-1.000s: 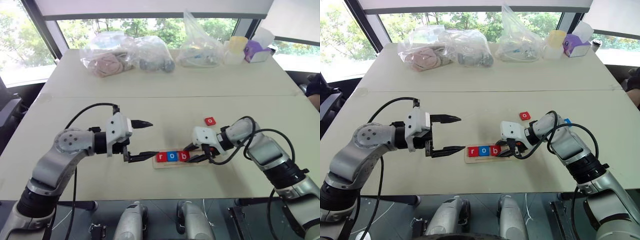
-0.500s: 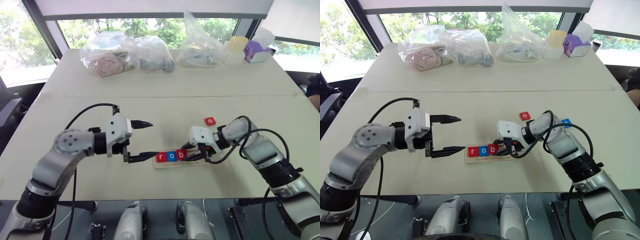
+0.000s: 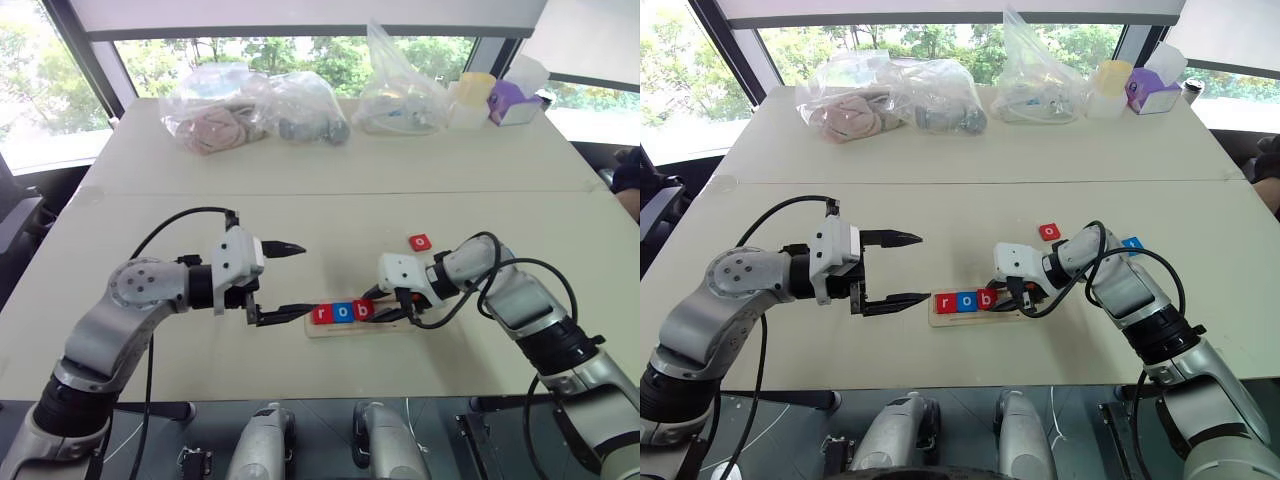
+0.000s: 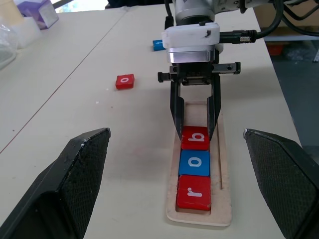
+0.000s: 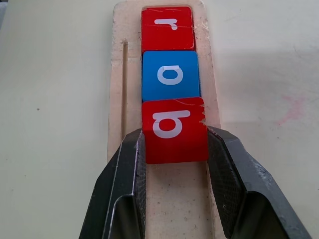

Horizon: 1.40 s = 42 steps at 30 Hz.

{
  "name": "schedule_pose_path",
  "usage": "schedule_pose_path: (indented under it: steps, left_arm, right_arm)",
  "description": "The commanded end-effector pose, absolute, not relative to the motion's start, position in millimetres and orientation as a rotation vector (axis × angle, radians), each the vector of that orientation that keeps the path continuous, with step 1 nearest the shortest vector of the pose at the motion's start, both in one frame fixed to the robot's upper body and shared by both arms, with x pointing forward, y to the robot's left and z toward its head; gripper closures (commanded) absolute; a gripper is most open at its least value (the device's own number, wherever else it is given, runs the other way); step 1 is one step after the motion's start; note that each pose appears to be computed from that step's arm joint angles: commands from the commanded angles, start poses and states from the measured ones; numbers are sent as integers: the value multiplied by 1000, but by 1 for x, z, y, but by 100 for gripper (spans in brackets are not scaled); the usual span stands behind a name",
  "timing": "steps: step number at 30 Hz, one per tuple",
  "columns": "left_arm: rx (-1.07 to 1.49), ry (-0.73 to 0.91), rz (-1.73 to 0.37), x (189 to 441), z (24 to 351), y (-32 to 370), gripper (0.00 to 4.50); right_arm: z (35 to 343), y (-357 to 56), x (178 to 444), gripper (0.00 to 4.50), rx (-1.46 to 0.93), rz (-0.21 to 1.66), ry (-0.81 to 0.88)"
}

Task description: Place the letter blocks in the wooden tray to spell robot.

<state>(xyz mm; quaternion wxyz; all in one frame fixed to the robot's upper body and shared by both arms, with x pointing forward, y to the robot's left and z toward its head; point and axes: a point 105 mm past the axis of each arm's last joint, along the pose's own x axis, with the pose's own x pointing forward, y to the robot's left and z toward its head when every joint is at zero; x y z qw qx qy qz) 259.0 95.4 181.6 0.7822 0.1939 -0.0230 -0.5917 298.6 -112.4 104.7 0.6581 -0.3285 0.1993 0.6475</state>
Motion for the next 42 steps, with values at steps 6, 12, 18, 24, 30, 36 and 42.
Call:
schedule_pose_path:
  steps: [6,12,18,24,30,36,42]
  left_arm:
    - [434,-97,-1290,255,188,91,0]
    - [433,-98,-1286,256,188,91,0]
    - [430,-100,-1285,256,188,90,0]
    - [428,-102,-1287,256,188,89,0]
    - [424,-106,-1292,256,189,87,0]
    - [424,-106,-1293,256,190,87,0]
    - [425,-105,-1289,256,190,88,0]
  right_arm:
    - [109,-112,298,336,-772,1474,436]
    - [108,-112,298,336,-777,1474,441]
    - [109,-111,299,336,-778,1473,438]
    - [115,-113,299,112,-777,1470,430]
    - [121,-112,301,112,-775,1468,420]
    - [132,-111,301,112,-775,1464,392]
    - [163,-123,323,112,-750,1278,272]
